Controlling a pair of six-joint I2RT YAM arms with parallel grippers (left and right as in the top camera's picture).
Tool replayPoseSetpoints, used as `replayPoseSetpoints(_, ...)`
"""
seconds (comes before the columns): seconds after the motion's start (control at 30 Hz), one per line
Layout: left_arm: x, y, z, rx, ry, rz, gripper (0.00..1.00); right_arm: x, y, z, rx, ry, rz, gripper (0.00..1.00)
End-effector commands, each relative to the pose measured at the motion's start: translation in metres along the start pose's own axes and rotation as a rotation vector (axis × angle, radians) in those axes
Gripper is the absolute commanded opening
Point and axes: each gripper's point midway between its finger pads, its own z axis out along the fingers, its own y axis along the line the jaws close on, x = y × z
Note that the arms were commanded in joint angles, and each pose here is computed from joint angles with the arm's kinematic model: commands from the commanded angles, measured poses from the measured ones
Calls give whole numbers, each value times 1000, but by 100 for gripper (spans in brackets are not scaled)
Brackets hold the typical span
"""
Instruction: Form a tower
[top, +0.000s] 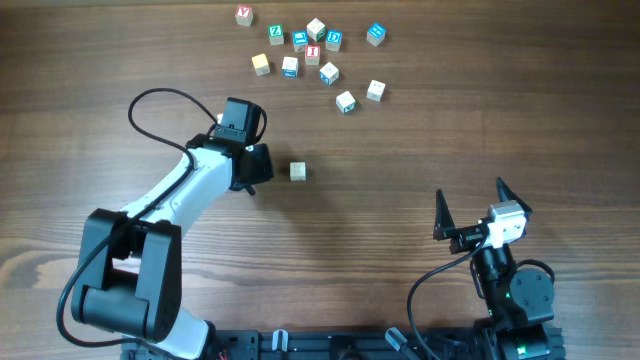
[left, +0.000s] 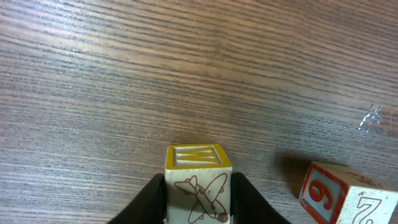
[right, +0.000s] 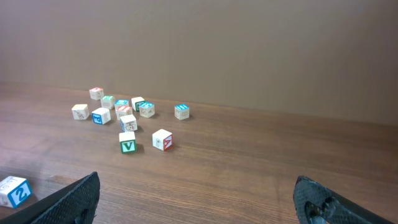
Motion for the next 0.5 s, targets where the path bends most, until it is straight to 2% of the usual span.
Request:
replayPoseSetpoints(0.0, -15, -11, -14, 35, -47, 8, 21, -2, 1, 0, -8, -9, -5, 100)
replayPoseSetpoints(0.03, -32, -18, -30, 51, -79, 7, 22, -2, 1, 0, -8, -9, -5, 99)
replayPoseSetpoints(0.17, -55, -43, -67, 114, -96, 21, 21, -2, 1, 0, -8, -9, -5, 100)
replayPoseSetpoints(0.33, -33, -85, -71, 172, -75, 123, 18, -2, 1, 0, -8, -9, -5, 100)
replayPoseSetpoints(0.47, -11, -89, -65, 145, -34, 167, 18, -2, 1, 0, -8, -9, -5, 100)
